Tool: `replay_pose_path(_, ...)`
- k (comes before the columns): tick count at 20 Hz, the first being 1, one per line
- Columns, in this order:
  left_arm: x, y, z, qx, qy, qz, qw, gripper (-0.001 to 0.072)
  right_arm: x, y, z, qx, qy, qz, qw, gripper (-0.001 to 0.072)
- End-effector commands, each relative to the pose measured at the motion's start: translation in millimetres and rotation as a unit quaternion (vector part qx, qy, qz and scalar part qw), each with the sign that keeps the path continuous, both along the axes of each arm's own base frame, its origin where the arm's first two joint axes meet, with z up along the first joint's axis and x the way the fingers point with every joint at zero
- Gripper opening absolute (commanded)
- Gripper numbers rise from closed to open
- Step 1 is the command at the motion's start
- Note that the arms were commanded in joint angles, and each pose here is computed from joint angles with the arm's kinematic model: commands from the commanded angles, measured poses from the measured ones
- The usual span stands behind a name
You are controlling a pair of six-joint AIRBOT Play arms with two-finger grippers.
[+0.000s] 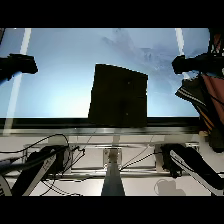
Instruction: Fold the clothes and pants, and hang the long-sleeved shirts on hangers.
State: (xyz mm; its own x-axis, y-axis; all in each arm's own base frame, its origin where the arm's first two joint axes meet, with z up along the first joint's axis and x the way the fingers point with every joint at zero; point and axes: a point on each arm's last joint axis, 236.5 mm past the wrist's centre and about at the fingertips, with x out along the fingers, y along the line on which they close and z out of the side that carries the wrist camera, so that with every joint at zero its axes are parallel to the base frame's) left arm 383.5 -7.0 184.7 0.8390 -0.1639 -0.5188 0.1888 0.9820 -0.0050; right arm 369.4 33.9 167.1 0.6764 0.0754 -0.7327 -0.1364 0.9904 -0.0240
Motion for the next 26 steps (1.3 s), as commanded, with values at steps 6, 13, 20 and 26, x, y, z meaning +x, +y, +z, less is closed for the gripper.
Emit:
replay_pose_path(6, -0.1, 0.1, 0.7, 0.000, -0.001, 0.000, 1.000, 0.0008, -3.7, 6.1, -2.0, 0.014, 0.009, 0.004, 1.000, 0.0698)
replay_pose_path(13, -0.2, -0.1, 0.8, 0.000, -0.001, 0.000, 1.000, 0.0008, -65.5, -50.3, -62.4, -0.075, 0.175, 0.009, 0.982, 0.0698)
replay_pose_path(20, -5.3, -11.9, -3.2, -0.025, 0.015, -0.014, 0.999, 0.0008, -107.1, 15.3, -115.9, 0.068, 0.268, 0.059, 0.959, 0.0698)
replay_pose_path(26, -39.2, -30.3, -42.1, -0.033, 0.116, -0.059, 0.991, 0.0011, -127.8, -20.0, -168.8, -0.001, 0.314, 0.031, 0.949, 0.0113)
